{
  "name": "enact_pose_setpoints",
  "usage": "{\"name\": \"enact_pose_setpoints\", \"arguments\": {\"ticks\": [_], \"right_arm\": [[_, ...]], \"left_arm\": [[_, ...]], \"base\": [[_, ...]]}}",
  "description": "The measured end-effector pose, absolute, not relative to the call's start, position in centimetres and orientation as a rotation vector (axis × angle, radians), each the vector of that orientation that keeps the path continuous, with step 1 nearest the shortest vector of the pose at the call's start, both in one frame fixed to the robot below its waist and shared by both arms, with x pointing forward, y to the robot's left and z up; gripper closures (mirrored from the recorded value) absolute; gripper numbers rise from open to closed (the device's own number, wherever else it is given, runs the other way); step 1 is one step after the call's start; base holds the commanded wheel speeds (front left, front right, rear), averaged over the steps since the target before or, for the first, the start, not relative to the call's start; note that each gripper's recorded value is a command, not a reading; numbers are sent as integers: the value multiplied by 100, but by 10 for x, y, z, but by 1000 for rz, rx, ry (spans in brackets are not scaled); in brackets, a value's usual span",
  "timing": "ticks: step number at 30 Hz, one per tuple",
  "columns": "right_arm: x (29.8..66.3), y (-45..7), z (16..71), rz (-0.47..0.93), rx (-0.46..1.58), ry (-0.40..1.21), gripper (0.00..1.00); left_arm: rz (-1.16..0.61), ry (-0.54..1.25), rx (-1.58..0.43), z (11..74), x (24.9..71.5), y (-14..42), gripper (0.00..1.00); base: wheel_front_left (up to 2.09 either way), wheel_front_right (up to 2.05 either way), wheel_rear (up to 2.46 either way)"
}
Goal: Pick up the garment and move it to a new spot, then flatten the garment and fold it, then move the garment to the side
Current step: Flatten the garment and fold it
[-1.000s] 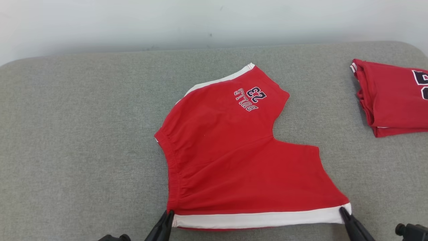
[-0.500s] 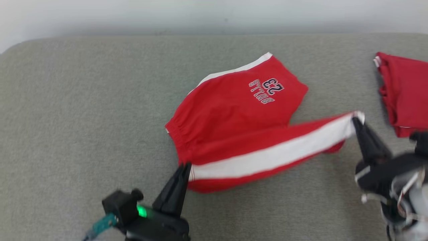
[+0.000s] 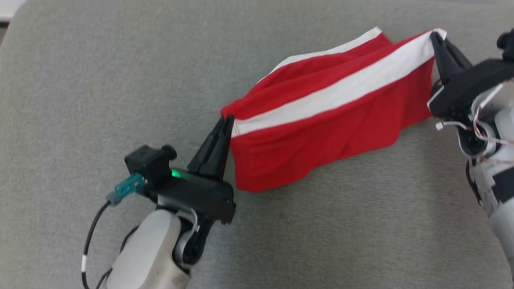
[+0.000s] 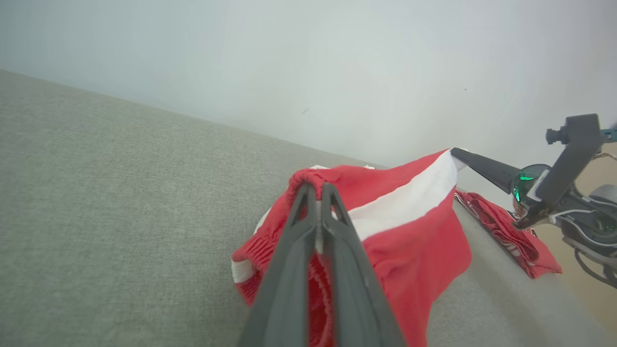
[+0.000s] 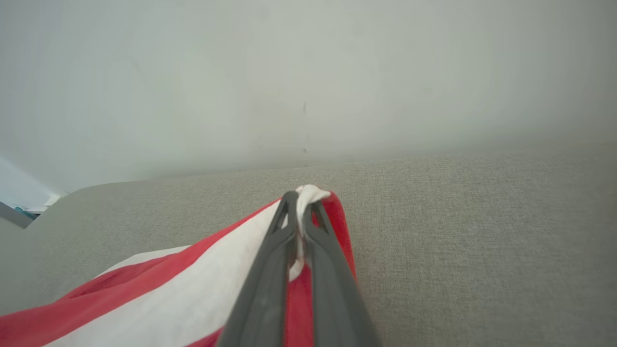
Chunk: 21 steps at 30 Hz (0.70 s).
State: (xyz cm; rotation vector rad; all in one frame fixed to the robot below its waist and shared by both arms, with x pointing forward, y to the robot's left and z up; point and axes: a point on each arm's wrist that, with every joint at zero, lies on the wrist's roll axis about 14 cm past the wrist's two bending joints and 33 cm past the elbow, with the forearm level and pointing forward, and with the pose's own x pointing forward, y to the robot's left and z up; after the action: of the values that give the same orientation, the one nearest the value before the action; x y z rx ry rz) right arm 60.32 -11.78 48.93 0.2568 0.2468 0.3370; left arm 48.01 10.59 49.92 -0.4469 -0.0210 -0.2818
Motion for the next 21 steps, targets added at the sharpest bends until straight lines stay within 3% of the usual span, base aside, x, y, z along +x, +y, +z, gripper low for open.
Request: {"name": "enact_pose_setpoints", "arguments": {"ticks": [10,11,12,13,21], "right_arm": [[643,-85,459,358,215,290,100],[644,-83,456,360,206,290,40],[645,-82,454,361,200,291,0],[645,-81,452,362,200,296,0],[624,-85,452,385,146,299,0]], "left_arm": [[-225,17,-413,480,501,126,100],[-224,20,-409,479,502,126,66],[-226,23,-401,477,502,126,20],[-229,26,-390,476,501,126,0],[-220,9,-346,483,487,129,0]], "base": [[0,0,0],[0,0,0],[0,0,0],[0,0,0],[0,0,0]]}}
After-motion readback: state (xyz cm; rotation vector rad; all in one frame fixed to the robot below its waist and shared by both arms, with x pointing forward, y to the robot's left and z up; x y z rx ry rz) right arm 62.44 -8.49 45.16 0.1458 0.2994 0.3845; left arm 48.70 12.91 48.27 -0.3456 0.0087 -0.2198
